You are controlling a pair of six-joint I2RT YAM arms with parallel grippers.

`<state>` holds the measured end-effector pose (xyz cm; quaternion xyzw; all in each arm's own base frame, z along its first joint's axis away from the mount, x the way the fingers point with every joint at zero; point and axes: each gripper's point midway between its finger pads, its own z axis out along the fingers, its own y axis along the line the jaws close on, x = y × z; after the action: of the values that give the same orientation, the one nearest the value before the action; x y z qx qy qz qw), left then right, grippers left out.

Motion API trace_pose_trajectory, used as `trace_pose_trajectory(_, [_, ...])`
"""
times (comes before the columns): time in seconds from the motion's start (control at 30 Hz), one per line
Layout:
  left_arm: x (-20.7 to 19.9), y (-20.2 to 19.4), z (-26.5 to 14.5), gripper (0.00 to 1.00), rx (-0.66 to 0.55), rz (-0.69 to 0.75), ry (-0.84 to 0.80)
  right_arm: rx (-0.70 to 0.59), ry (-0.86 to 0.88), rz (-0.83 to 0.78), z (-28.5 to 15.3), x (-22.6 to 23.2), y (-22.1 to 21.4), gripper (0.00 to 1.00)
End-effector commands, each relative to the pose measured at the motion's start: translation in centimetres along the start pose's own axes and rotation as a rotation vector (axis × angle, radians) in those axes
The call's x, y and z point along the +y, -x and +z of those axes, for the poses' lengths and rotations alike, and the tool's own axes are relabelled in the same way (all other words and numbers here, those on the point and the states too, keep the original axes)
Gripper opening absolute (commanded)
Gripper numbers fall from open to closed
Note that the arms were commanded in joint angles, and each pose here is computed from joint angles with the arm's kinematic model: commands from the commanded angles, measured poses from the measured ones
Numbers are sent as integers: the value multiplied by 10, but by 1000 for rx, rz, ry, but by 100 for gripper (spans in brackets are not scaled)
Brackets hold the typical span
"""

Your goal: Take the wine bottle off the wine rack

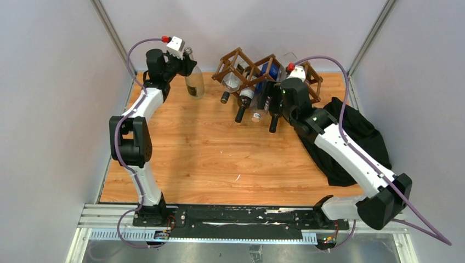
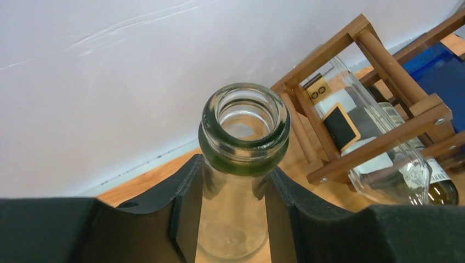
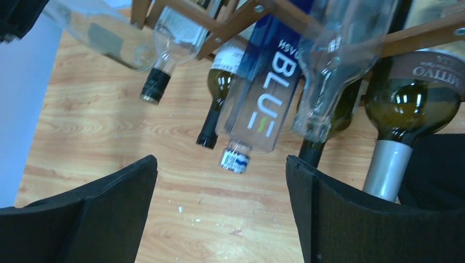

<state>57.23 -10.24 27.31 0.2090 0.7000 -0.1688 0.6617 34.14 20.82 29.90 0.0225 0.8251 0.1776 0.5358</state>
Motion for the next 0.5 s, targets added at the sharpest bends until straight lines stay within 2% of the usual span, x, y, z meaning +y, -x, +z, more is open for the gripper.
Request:
trace_pose_trajectory(0.0, [2,94,3,0,-274,131,2,44,-46,81,14,-17,8,89])
trace_pose_trajectory(0.23, [7,73,16,0,-245,108,-4,65,-131,116,43,-48,16,86])
trace_pose_trajectory(0.47, [11,64,25,0,-238,87,-3,119,-196,136,65,-76,2,85])
